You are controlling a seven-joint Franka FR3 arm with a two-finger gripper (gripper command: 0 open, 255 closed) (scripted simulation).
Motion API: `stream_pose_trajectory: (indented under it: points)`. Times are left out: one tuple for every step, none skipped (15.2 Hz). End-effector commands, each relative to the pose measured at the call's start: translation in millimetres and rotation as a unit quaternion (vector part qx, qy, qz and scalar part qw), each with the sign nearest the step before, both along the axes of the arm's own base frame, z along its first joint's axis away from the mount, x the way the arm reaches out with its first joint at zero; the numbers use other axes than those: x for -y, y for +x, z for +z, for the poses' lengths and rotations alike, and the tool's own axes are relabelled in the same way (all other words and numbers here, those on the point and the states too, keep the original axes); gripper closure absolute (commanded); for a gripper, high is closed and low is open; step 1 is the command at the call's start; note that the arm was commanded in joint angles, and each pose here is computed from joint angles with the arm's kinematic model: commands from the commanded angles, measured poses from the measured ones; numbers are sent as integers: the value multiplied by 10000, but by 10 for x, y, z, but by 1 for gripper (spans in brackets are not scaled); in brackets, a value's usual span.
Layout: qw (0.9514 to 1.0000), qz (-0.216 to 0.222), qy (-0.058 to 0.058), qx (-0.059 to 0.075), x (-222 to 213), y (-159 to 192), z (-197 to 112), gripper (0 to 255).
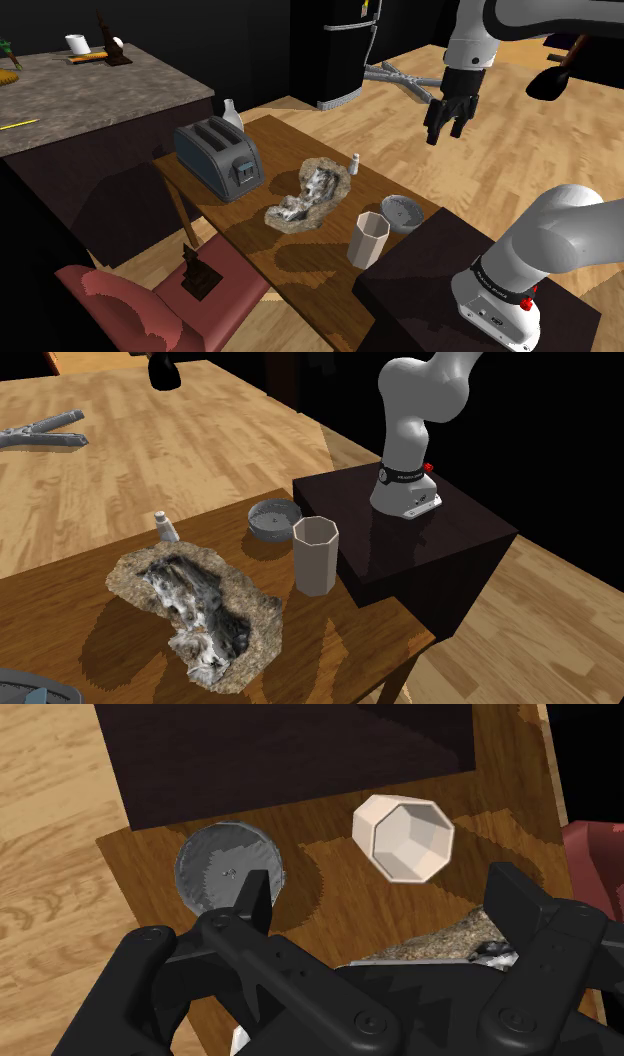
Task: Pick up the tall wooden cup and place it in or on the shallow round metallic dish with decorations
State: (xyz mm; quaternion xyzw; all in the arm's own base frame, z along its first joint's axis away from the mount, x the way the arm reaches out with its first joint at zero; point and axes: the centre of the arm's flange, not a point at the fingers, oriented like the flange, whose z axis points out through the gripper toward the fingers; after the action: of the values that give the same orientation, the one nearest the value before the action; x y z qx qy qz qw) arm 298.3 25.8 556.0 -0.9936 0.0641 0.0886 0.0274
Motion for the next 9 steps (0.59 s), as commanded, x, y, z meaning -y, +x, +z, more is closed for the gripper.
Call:
stream_pose_trajectory:
  points:
    - [10000,0,0,0,0,0,0,0]
    - [10000,-2,-16,24,-28,6,-128,0]
    - [10000,-4,-33,48,-56,12,-255,0]
    - [10000,-7,-49,72,-83,19,-383,0]
    - [9999,-9,-65,96,-110,27,-511,0]
    - [9999,-11,-81,120,-136,35,-639,0]
    - [9998,-13,-98,144,-162,44,-767,0]
    - [9998,-16,-114,167,-188,54,-895,0]
    - [9997,-18,-130,191,-213,64,-1023,0]
